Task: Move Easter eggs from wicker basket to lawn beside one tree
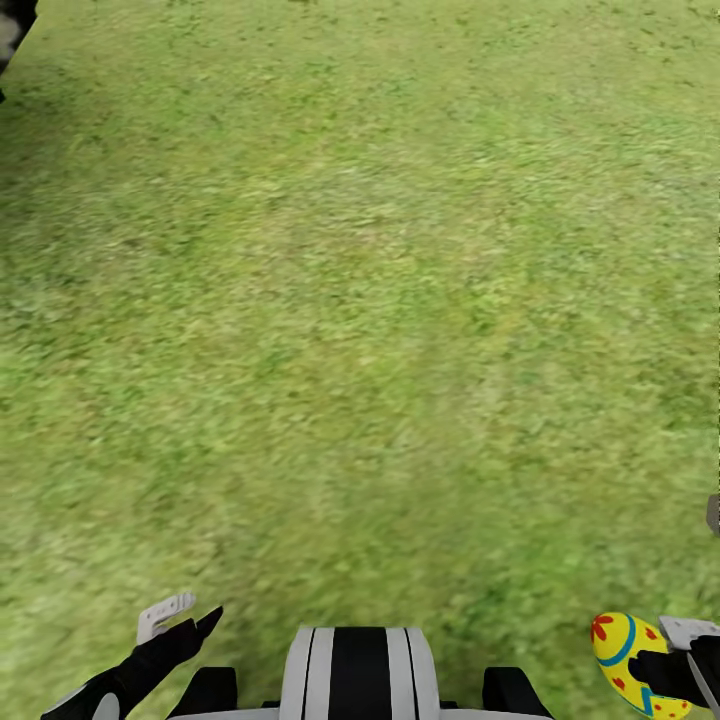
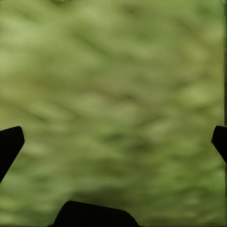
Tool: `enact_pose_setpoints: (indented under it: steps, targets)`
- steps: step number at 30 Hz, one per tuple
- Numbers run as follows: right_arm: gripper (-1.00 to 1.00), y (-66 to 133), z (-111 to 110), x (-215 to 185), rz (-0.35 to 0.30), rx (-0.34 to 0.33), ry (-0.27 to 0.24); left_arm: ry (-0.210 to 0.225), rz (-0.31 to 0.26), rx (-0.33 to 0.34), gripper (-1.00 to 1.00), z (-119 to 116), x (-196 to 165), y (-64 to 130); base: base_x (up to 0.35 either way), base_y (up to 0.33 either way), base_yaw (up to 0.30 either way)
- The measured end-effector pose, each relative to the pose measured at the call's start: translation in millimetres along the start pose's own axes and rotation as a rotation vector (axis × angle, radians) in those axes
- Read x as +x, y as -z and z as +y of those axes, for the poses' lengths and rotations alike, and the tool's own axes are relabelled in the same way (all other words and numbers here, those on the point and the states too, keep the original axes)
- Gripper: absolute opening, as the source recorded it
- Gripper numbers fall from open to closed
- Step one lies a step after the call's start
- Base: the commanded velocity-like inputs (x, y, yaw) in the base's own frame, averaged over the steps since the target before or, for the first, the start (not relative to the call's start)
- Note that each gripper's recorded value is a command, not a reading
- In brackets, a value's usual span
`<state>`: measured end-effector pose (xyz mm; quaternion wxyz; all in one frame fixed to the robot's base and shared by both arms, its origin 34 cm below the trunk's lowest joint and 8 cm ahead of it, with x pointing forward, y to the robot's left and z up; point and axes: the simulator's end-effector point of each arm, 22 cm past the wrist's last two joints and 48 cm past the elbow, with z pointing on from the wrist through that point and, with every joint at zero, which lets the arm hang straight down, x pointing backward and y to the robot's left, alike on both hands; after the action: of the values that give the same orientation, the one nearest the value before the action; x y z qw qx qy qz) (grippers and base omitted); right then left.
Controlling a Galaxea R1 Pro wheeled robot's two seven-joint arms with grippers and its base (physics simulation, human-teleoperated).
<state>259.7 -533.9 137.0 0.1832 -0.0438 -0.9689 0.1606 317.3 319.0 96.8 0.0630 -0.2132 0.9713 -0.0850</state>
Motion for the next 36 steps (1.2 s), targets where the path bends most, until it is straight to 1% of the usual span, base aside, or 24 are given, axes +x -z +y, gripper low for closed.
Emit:
enact_pose_setpoints:
  steps: [9, 14, 25, 36]
  targets:
    - [1.0, 11.4, -1, -9, -0.034, -0.007, -0.011, -0.005, -0.033, 0.016, 1.0, -8, -14, 7.3, -0.002, 0.0, 0.0]
    - [1.0, 17.7, -2, -14, -0.052, -0.01, -0.017, -0.006, -0.051, 0.025, 1.0, -12, -21, 11.5, -0.181, 0.136, 0.0]
    - [1.0, 32.8, -5, -25, -0.095, -0.016, -0.031, -0.012, -0.09, 0.044, 1.0, -21, -37, 21.5, -0.016, 0.008, 0.0]
    - [1.0, 48.2, -10, -35, -0.138, -0.021, -0.044, -0.02, -0.13, 0.062, 1.0, -30, -53, 32.0, -0.32, -0.119, 0.0]
